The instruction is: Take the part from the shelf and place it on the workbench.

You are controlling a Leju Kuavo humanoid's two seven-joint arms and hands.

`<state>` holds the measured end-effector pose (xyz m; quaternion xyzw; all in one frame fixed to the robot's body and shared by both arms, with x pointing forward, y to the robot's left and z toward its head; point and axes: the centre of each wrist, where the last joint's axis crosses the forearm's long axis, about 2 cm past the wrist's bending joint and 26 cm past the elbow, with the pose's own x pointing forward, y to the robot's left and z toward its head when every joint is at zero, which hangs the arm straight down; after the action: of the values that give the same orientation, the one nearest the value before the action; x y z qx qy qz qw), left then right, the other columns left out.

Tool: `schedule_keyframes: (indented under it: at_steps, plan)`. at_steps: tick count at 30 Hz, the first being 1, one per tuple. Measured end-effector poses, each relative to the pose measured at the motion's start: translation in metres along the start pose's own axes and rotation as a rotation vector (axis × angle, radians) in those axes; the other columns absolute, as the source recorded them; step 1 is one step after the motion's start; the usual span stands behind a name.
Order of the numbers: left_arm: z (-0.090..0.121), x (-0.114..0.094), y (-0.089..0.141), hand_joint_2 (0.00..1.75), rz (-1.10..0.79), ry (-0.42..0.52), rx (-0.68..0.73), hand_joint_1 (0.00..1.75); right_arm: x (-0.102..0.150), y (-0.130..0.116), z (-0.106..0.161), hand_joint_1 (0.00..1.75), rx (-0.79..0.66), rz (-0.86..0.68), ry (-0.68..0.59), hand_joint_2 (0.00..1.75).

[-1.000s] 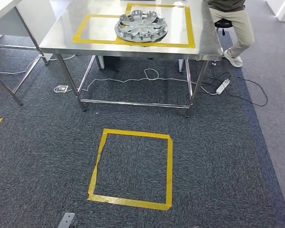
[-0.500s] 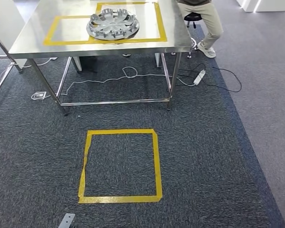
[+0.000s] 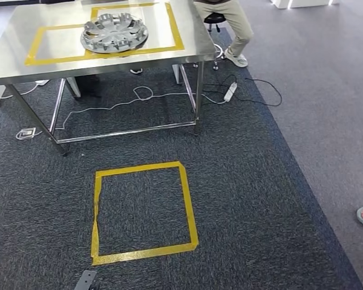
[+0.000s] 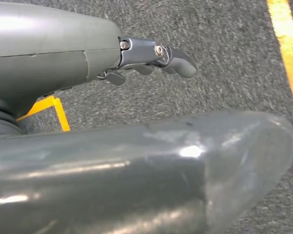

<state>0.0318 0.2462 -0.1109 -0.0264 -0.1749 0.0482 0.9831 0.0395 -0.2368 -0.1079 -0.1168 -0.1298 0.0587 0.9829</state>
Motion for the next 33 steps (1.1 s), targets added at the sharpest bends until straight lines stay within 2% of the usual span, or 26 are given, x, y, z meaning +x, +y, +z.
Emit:
schedule_keyframes:
  at_steps: [9,15,23,33]
  plan:
    - [0.0012,-0.0040,-0.0039,0.00,-0.006,-0.044,-0.027,0.00,-0.0019,0.0005,0.0006,0.00,-0.016,-0.007,0.018,0.00]
    - [0.0003,-0.0009,-0.0021,0.00,-0.071,-0.184,0.000,0.00,-0.0020,0.0010,0.0007,0.00,-0.009,-0.029,0.007,0.00]
    - [0.0010,-0.0038,0.0016,0.00,-0.039,-0.180,0.005,0.00,-0.0032,-0.0014,0.0007,0.00,-0.100,-0.040,-0.078,0.00]
    - [0.0009,-0.0035,0.0022,0.00,-0.035,-0.175,-0.004,0.00,-0.0040,-0.0039,0.0000,0.00,-0.117,-0.055,-0.085,0.00]
